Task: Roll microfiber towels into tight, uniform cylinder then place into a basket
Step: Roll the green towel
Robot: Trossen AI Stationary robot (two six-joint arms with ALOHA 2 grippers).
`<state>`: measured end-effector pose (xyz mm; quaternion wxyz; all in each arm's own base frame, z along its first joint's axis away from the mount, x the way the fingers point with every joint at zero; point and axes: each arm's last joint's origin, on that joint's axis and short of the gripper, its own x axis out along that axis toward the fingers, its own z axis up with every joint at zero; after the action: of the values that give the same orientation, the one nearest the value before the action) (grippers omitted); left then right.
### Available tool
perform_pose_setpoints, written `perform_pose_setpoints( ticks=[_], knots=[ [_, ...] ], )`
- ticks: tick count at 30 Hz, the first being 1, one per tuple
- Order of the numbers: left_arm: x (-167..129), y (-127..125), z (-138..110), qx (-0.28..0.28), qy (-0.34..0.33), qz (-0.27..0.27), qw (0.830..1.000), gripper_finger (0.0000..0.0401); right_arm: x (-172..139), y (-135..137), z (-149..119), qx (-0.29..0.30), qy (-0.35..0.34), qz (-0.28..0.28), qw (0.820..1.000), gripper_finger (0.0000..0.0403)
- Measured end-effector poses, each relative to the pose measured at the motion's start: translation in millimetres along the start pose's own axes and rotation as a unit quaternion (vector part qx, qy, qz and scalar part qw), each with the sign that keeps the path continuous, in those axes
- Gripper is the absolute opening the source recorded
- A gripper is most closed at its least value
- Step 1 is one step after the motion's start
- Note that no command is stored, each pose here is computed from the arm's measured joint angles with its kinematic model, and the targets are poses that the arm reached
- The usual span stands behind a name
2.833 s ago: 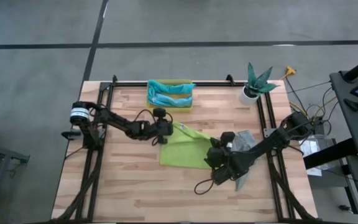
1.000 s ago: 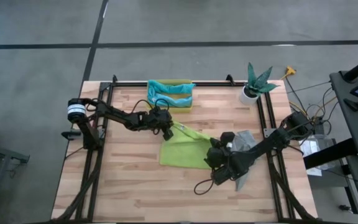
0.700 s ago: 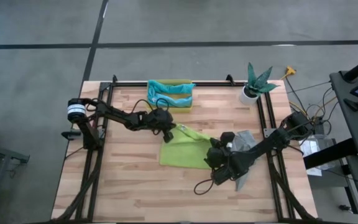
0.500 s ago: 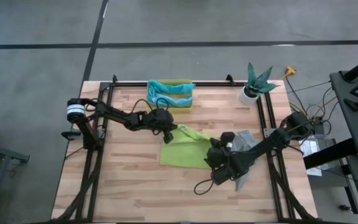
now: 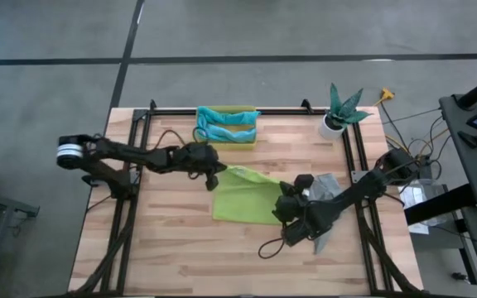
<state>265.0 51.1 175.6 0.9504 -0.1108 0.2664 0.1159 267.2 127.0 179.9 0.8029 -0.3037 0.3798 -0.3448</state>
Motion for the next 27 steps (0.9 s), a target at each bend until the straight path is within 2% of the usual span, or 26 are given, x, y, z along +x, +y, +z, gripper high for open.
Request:
perform_pose_setpoints(
  ticks=[3, 10, 13, 17, 23, 27],
  knots=[
    [-16.2, -8.0, -4.0, 0.001, -0.016, -0.018, 1.000, 0.0000, -8.5, -2.0, 4.1, 0.009, -0.020, -0.005, 1.000, 0.0009],
    [-41.1, -27.3, -23.1, -0.002, -0.029, -0.063, 0.998, 0.0000, -33.6, -0.9, 11.9, 0.011, -0.048, 0.021, 0.999, 0.0009],
    [-46.6, -33.3, -30.0, -0.002, -0.037, -0.071, 0.997, 0.0000, -38.6, 1.0, 12.7, 0.027, -0.038, 0.051, 0.998, 0.0009],
    [-52.4, -44.0, -34.1, 0.003, -0.037, -0.095, 0.995, 0.0000, -36.8, 4.8, 6.5, 0.019, -0.001, 0.096, 0.995, 0.0009],
    [-61.8, -65.1, -24.9, 0.020, -0.082, -0.134, 0.987, 0.0000, -25.0, 5.5, -9.8, -0.003, 0.028, 0.081, 0.996, 0.0009],
    [-63.4, -68.6, -23.4, 0.024, -0.091, -0.118, 0.989, 0.0000, -17.0, -6.0, -17.1, 0.001, 0.044, 0.025, 0.999, 0.0009]
  ],
)
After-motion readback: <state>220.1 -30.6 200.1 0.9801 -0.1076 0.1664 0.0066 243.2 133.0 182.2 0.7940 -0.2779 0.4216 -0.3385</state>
